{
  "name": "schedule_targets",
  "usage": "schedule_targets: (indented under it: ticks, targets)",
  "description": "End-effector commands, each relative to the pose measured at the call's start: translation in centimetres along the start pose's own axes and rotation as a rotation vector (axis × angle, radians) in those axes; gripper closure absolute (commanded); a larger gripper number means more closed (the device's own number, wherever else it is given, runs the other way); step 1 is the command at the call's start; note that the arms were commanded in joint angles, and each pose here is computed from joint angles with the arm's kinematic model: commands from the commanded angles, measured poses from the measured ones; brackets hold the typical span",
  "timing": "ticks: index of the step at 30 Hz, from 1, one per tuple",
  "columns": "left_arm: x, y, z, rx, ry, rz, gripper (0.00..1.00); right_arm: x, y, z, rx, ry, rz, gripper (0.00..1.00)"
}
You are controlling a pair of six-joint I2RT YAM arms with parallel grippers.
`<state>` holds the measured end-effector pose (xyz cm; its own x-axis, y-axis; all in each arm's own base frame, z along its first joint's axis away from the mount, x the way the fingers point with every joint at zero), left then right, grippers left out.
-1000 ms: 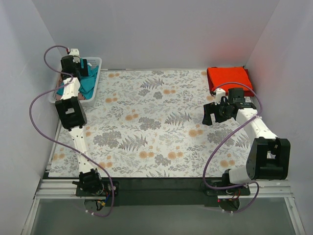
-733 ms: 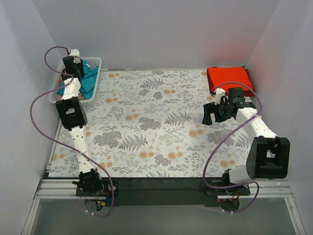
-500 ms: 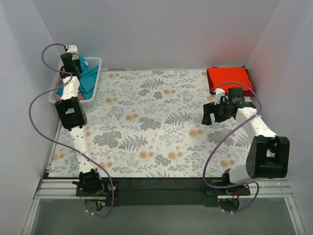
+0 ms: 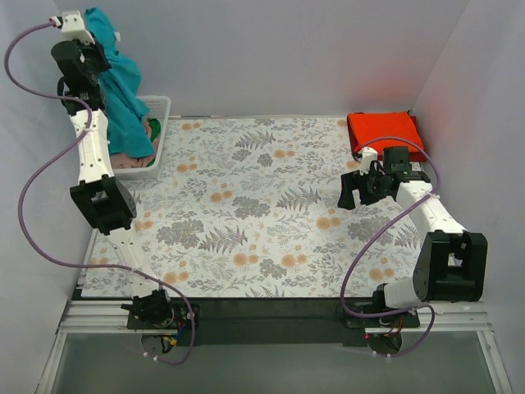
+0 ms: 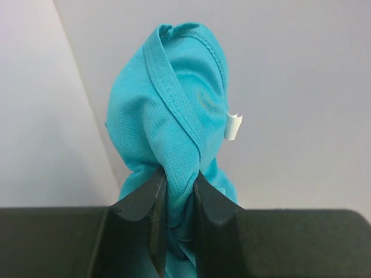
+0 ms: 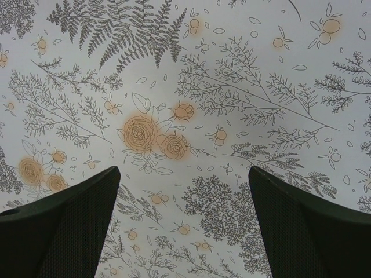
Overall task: Fold and stack the t-shirts
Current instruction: Move the tshirt to the center of the board
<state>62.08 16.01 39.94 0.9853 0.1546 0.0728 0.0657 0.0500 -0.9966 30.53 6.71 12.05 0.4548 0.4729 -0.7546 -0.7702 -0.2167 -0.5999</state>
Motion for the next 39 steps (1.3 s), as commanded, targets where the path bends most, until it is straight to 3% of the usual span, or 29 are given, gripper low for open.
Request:
schedule_targets:
  ticks: [1, 10, 17, 21, 23, 24, 25, 26, 28, 29, 30, 31, 34, 37, 39]
  targets:
    - [-6.1, -13.5, -3.9, -0.055, 0.201, -0.245, 1.00, -1.6, -2.1, 0.5, -0.047, 0.000, -0.071, 0.02]
    - [-17.1, -26.0, -15.4, -0.105, 0.511, -0.486, 1.00, -2.2, -2.7, 0.8, -0.053, 0.001, -0.095, 0.02]
    - [-25.1, -28.1, -24.5, -0.174, 0.839, -0.494, 1.00, -2.5, -2.7, 0.9, -0.055, 0.003, -0.106, 0.02]
    - [-26.6, -25.4, -26.5, -0.259, 0.965, -0.364, 1.00, -3.4, -2.9, 0.5, -0.032, 0.004, -0.130, 0.02]
    - [-26.2, -20.1, -28.0, -0.307, 1.036, -0.199, 0.98, -3.5, -3.0, 0.3, -0.027, 0.005, -0.135, 0.02]
    - [-28.6, -19.8, -27.9, -0.312, 1.092, -0.180, 0.91, -3.6, -2.9, 0.3, -0.023, 0.005, -0.134, 0.02]
    - [-28.1, -13.0, -28.7, -0.329, 1.118, -0.022, 0.83, -3.8, -3.0, 0.3, -0.025, 0.007, -0.136, 0.02]
    - [-28.6, -11.0, -28.1, -0.334, 1.072, 0.013, 0.73, -4.0, -3.0, 0.2, -0.026, 0.011, -0.138, 0.02]
    - [-30.2, -7.6, -24.9, -0.305, 0.970, 0.015, 0.38, -4.4, -2.9, 0.1, -0.029, 0.018, -0.140, 0.02]
    - [-30.1, -1.3, -23.7, -0.331, 0.903, 0.145, 0.25, -4.5, -2.7, 0.1, -0.029, 0.016, -0.139, 0.02]
    - [-30.1, 0.6, -21.8, -0.340, 0.855, 0.178, 0.21, -4.7, -2.8, 0.2, -0.034, 0.015, -0.144, 0.02]
    - [-30.0, 1.8, -18.6, -0.348, 0.792, 0.199, 0.20, -4.7, -2.4, 0.3, -0.038, 0.010, -0.135, 0.02]
    - [-30.9, 6.6, -15.8, -0.383, 0.748, 0.369, 0.16, -4.4, -1.9, 0.7, -0.044, -0.025, -0.115, 0.02]
    - [-31.6, 8.1, -15.6, -0.358, 0.768, 0.428, 0.16, -3.6, -1.5, 0.7, -0.033, -0.053, -0.087, 0.02]
    - [-32.4, 8.5, -16.2, -0.339, 0.846, 0.440, 0.24, -3.0, -1.5, 0.8, -0.020, -0.085, -0.069, 0.05]
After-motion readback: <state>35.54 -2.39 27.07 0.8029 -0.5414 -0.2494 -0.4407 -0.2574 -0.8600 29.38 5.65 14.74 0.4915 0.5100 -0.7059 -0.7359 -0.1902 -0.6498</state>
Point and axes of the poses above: each gripper's point midway between its finger pads, its own x axis out along the fingers, its own z axis along the line the jaws close on, y = z × x, the point moved 2 cm from there along -x, back along the fingers, and after that the axes turned 2 degrees about x, right-handed, at the moved point
